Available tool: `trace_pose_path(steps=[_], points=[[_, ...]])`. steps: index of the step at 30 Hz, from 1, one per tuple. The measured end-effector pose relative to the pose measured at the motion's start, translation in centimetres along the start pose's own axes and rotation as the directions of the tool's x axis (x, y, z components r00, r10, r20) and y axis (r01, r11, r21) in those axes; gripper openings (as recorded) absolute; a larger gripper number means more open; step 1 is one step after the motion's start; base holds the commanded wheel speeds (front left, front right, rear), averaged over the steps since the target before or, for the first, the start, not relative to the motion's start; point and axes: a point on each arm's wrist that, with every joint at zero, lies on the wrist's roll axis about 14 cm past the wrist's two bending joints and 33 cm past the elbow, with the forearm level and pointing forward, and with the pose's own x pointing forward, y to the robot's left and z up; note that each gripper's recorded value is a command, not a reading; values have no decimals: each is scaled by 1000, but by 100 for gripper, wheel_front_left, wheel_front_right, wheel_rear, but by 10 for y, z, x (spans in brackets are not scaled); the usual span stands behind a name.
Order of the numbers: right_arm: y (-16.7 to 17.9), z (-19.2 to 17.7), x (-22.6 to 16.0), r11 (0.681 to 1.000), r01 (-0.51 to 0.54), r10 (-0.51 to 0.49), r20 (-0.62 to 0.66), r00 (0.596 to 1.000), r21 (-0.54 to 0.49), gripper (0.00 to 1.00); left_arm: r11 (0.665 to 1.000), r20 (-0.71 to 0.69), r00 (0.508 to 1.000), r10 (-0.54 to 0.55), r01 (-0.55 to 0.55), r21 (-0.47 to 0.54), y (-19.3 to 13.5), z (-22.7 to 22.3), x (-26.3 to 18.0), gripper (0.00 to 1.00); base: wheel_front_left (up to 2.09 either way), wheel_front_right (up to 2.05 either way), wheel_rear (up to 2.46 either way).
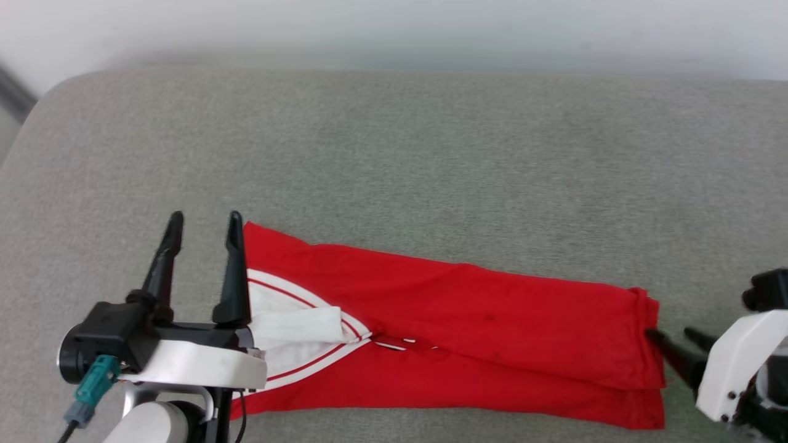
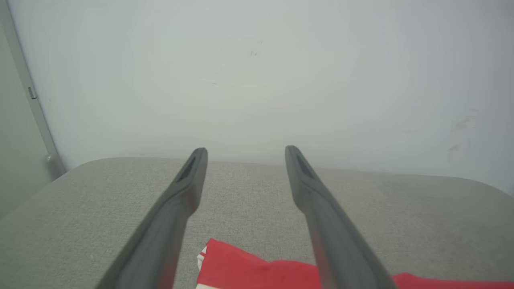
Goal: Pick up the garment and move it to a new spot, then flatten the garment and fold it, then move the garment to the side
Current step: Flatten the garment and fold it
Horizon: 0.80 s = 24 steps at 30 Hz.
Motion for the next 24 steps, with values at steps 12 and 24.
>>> trace_pose_path(steps=[12, 24], points=[[21, -52, 34, 993, -57, 78, -198, 977, 108, 31, 998, -6, 1000, 15, -15, 53, 6, -5, -12, 100, 0, 0, 0], [39, -29, 21, 993, -113, 117, -107, 987, 41, 0, 998, -3, 1000, 0, 1, 61, 3, -1, -26, 100, 0, 0, 0]])
